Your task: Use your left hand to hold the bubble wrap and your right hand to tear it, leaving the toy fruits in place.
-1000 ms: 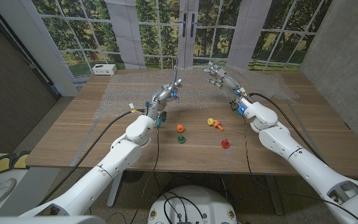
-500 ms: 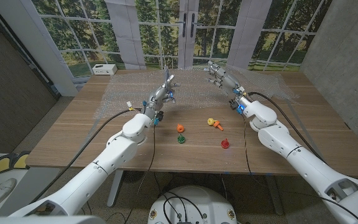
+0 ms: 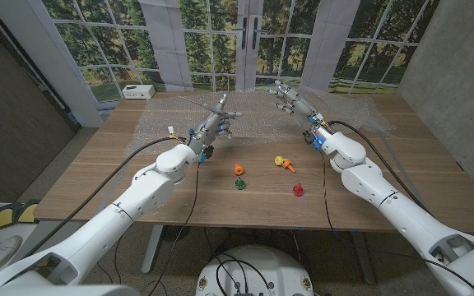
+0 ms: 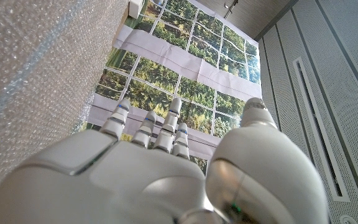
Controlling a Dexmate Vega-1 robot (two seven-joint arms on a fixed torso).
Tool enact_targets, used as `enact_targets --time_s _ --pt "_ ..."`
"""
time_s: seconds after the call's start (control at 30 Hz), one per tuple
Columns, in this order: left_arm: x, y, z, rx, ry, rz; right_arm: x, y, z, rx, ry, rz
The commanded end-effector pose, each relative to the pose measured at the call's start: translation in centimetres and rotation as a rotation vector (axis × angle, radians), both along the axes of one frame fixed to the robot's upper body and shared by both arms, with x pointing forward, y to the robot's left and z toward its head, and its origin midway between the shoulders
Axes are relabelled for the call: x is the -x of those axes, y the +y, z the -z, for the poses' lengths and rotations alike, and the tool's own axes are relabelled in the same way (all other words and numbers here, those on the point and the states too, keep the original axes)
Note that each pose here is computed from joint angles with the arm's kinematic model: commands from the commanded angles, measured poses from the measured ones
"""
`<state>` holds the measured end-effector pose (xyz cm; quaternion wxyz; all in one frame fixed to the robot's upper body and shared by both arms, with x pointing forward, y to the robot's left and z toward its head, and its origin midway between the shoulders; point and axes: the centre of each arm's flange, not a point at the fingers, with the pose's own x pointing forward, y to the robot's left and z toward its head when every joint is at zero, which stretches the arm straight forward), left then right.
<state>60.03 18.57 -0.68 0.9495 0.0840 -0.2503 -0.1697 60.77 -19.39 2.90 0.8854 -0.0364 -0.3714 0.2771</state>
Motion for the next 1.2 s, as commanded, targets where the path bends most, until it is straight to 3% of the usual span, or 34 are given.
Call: enact_targets --time_s 0.03,1.2 --pt "0.2 -0.5 -0.2 -0.042 0.009 0.035 0.3 -0.1 -0.1 0.007 0.000 0.005" --pt "0.7 -0.2 0.8 0.009 0.012 0.012 0.9 -0.4 0.0 0.000 -0.005 0.011"
